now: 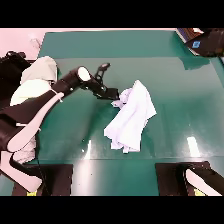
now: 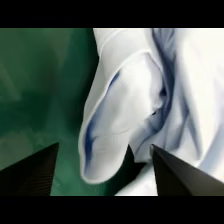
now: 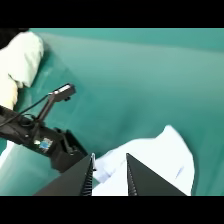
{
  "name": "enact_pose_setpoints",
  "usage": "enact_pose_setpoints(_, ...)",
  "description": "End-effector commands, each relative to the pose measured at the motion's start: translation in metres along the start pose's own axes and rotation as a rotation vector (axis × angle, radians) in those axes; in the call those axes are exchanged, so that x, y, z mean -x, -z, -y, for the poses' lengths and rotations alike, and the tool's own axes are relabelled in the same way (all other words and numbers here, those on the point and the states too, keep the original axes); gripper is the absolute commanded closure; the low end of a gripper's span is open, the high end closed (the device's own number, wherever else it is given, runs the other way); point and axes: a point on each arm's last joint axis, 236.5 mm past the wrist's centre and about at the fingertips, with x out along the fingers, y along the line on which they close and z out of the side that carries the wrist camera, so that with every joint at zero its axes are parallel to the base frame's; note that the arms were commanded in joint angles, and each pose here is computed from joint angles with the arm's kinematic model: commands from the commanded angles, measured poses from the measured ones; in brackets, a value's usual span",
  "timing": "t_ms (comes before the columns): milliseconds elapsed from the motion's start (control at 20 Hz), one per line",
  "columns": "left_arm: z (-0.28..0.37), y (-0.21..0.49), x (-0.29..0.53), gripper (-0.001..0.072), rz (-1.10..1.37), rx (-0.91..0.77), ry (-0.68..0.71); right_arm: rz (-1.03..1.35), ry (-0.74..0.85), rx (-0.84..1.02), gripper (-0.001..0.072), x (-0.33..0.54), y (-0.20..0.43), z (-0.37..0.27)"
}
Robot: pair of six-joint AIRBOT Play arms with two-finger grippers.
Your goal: Fold the shirts.
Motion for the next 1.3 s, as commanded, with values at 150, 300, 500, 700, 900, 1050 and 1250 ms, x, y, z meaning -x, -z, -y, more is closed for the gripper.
enact_pose_setpoints(150,-0.007,-0.016,-0.005,0.0683,0.037,0.003,-0.001,-0.144,0.007,-0.077,0.0455,-0.025,0.052,0.021)
enact_pose_setpoints(300,-0.024,-0.066,0.059,0.0683,0.18,0.005,-0.025,-0.397,0.029,-0.175,0.0442,-0.045,0.14,0.047)
enact_pose_setpoints(500,-0.06,-0.08,0.111,0.0683,0.233,-0.031,-0.14,-0.702,0.015,-0.426,0.018,-0.075,0.285,0.065)
enact_pose_setpoints(700,-0.078,-0.066,0.113,0.0682,0.17,-0.047,-0.201,-0.835,-0.067,-0.553,0.0233,-0.124,0.377,0.025)
enact_pose_setpoints(900,-0.08,-0.061,0.113,0.0682,0.146,-0.049,-0.207,-0.752,-0.093,-0.581,0.0233,-0.184,0.375,0.002)
enact_pose_setpoints(1050,-0.08,-0.061,0.113,0.0682,0.145,-0.05,-0.209,-0.754,-0.096,-0.541,0.0238,-0.211,0.37,-0.005)
enact_pose_setpoints(1250,-0.082,-0.058,0.113,0.0682,0.135,-0.052,-0.215,-0.72,-0.081,-0.524,0.0499,-0.229,0.361,-0.001)
